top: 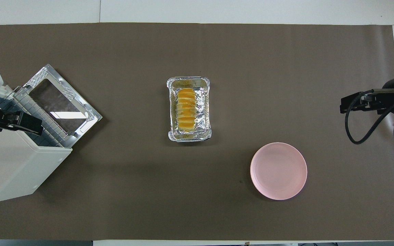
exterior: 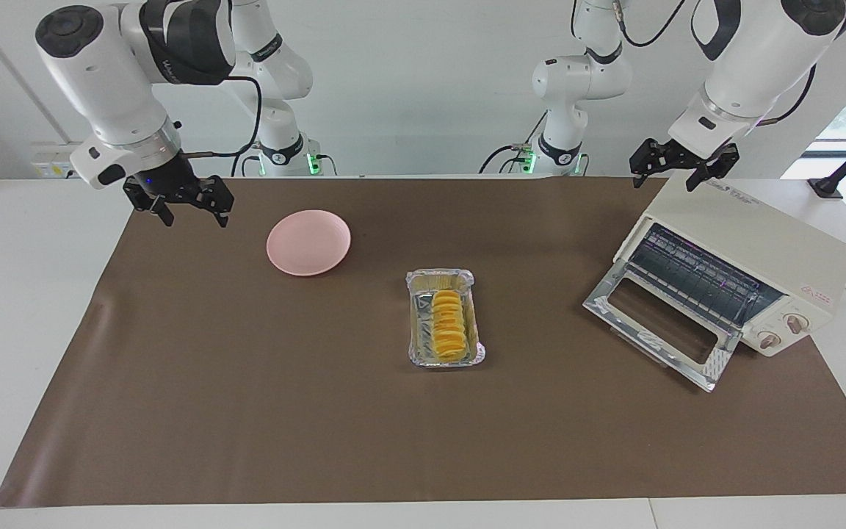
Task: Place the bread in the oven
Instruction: 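Reach the left gripper to the foil tray and grasp its edge, then lift the foil tray with the left gripper and carry it toward the oven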
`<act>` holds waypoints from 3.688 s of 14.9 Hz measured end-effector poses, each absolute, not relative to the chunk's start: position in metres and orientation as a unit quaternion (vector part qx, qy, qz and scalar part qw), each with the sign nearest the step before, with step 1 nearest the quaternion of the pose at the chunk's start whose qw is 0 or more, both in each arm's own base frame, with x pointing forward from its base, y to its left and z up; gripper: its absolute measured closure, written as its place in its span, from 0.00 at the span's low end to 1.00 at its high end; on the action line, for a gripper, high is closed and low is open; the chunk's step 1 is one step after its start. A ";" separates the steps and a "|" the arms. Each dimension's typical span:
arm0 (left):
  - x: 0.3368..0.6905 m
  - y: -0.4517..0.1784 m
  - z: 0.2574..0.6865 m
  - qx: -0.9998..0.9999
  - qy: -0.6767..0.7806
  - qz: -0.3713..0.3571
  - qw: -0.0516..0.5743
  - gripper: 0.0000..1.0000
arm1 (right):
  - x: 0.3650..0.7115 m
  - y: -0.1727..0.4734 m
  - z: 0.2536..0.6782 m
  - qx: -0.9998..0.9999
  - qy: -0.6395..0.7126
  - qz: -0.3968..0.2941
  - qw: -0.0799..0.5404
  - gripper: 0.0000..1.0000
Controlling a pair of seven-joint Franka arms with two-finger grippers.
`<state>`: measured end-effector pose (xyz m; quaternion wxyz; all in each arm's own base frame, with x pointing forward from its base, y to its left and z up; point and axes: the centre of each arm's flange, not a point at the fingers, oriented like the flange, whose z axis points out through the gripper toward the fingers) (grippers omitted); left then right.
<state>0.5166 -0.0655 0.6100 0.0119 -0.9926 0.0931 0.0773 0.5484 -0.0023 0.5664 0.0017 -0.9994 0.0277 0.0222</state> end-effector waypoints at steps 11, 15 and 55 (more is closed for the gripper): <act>0.564 -0.343 0.546 -0.996 0.061 0.059 -0.007 0.00 | 0.548 -0.002 0.566 -0.999 0.028 0.022 0.002 0.00; 0.579 -0.419 0.478 -0.999 -0.008 0.044 -0.027 0.00 | 0.548 -0.002 0.566 -0.999 0.028 0.022 0.002 0.00; 0.568 -0.470 0.332 -0.994 -0.100 0.037 -0.001 0.98 | 0.548 -0.002 0.566 -0.999 0.028 0.022 0.002 0.00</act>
